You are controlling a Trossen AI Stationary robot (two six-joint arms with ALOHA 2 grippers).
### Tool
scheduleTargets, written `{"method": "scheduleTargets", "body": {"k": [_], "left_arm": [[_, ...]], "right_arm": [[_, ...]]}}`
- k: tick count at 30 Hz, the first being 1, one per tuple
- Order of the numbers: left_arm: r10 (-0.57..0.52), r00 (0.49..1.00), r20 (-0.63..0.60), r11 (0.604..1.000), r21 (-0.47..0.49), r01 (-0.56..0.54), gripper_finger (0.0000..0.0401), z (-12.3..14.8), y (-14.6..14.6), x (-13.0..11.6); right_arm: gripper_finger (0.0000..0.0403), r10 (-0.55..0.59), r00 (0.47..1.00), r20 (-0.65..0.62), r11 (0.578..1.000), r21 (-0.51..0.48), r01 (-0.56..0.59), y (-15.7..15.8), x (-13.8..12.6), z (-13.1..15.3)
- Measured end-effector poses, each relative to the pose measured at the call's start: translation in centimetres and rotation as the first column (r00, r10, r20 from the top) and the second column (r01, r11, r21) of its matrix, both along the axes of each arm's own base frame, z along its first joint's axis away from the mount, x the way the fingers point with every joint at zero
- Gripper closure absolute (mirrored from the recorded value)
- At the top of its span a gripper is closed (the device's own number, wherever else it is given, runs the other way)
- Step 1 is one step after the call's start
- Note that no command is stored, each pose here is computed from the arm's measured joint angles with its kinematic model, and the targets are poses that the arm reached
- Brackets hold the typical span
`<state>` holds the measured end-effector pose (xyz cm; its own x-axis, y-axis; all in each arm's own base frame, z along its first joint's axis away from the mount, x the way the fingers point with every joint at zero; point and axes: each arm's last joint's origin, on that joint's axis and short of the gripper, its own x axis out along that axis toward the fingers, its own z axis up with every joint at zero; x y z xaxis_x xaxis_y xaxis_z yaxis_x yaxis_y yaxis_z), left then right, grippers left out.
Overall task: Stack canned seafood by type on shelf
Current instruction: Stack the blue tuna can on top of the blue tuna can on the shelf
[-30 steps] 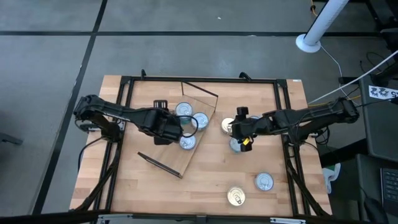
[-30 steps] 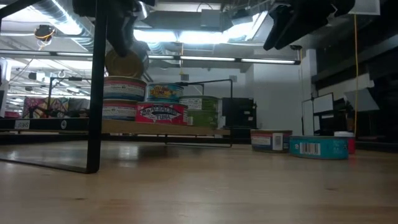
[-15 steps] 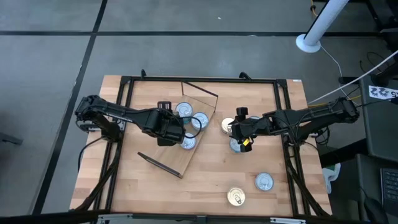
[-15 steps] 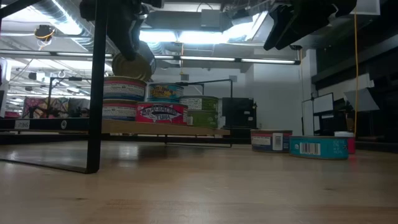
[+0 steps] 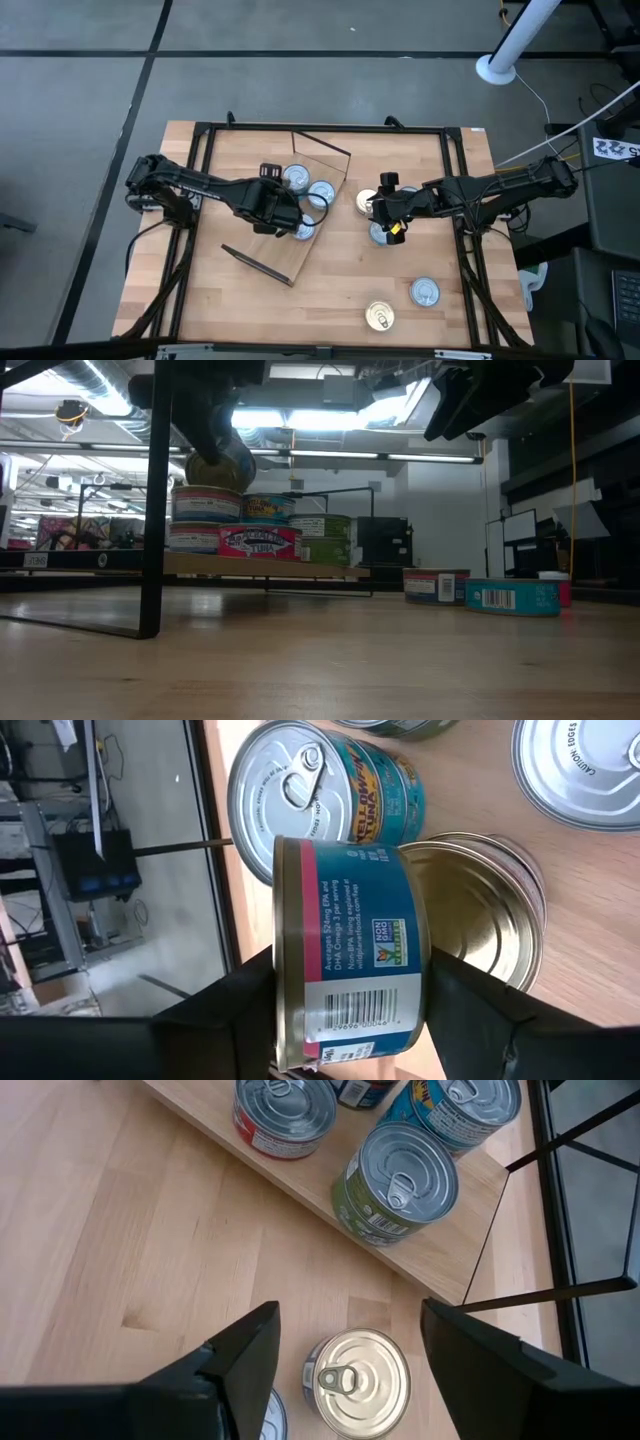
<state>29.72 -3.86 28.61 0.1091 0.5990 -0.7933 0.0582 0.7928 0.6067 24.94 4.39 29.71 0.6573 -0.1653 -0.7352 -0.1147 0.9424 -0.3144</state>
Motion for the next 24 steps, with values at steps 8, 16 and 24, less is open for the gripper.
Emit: {"method": "scheduleTargets", "body": {"k": [8, 16, 24], "left_arm": [[0.001, 1.000, -0.003, 1.000, -0.018, -0.001, 0.0179, -0.05, -0.04, 0.00], [0.007, 1.000, 0.003, 1.000, -0.022, -0.007, 0.0148, -0.07, -0.05, 0.03], [0.006, 1.000, 0.004, 0.998, -0.064, -0.005, 0.0145, -0.14, -0.59, -0.05]], "right_arm": [[0.0162, 0.001, 1.000, -0.001, 1.000, -0.001, -0.001, 0.00, 0.00, 0.00], [0.0162, 0.002, 1.000, -0.001, 1.000, -0.002, -0.002, 0.01, 0.00, -0.01], [0.0162, 0.002, 1.000, -0.009, 1.000, -0.003, -0.002, 0.00, -0.06, -0.06]]}}
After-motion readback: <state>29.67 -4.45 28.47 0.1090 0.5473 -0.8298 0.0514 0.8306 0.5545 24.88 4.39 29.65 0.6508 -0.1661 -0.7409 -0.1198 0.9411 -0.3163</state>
